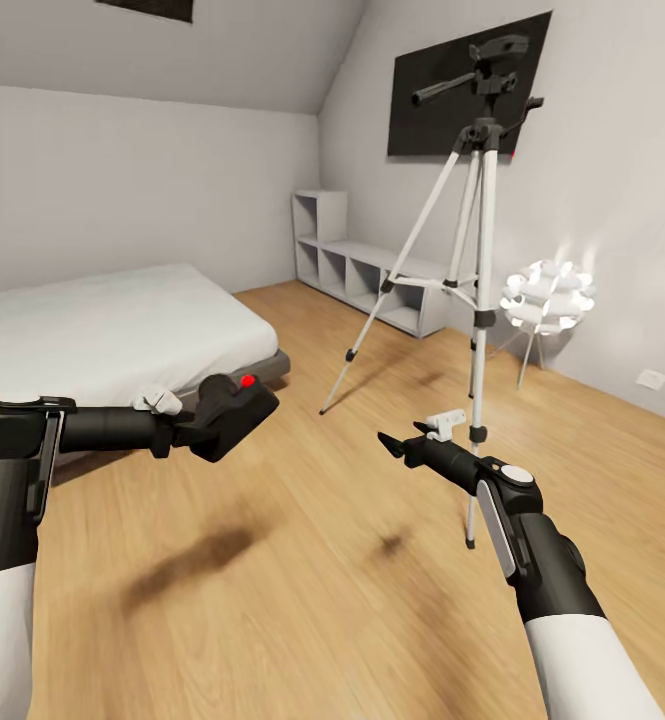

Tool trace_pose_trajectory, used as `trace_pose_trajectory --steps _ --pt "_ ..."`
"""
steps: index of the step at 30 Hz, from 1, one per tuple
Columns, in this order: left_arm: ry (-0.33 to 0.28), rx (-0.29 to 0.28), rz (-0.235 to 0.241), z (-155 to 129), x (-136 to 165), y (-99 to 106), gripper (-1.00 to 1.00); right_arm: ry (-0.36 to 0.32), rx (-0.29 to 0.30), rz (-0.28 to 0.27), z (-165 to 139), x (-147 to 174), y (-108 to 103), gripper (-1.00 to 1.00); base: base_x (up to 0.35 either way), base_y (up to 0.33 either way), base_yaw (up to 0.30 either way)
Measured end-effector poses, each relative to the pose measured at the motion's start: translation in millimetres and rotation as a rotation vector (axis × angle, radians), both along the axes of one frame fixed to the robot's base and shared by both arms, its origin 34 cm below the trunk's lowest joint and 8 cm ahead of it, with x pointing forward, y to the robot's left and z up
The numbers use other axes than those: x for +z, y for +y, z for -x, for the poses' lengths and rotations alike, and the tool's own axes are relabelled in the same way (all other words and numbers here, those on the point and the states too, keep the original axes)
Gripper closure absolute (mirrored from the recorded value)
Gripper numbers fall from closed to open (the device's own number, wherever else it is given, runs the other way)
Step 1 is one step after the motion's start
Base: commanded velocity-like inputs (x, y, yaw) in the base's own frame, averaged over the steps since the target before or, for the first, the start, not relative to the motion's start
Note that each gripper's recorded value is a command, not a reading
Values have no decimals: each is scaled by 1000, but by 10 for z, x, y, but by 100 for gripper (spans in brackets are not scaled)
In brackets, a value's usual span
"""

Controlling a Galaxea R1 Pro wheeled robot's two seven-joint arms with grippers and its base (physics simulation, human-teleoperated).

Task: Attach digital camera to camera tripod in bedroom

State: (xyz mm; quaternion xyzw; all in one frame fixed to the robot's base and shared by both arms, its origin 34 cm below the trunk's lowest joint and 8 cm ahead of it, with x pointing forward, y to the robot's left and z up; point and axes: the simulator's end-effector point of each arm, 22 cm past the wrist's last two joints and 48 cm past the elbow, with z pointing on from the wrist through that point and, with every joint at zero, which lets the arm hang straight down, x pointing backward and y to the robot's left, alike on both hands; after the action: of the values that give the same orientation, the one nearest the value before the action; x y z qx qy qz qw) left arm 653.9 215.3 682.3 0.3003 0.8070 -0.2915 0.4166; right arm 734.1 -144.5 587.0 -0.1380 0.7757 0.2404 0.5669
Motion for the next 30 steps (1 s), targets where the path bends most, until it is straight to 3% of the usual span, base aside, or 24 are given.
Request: trace_pose_trajectory --steps 30 --pt "-122 -4 6 263 720 -30 100 -123 1 -1 153 824 5 -100 0 0 0"
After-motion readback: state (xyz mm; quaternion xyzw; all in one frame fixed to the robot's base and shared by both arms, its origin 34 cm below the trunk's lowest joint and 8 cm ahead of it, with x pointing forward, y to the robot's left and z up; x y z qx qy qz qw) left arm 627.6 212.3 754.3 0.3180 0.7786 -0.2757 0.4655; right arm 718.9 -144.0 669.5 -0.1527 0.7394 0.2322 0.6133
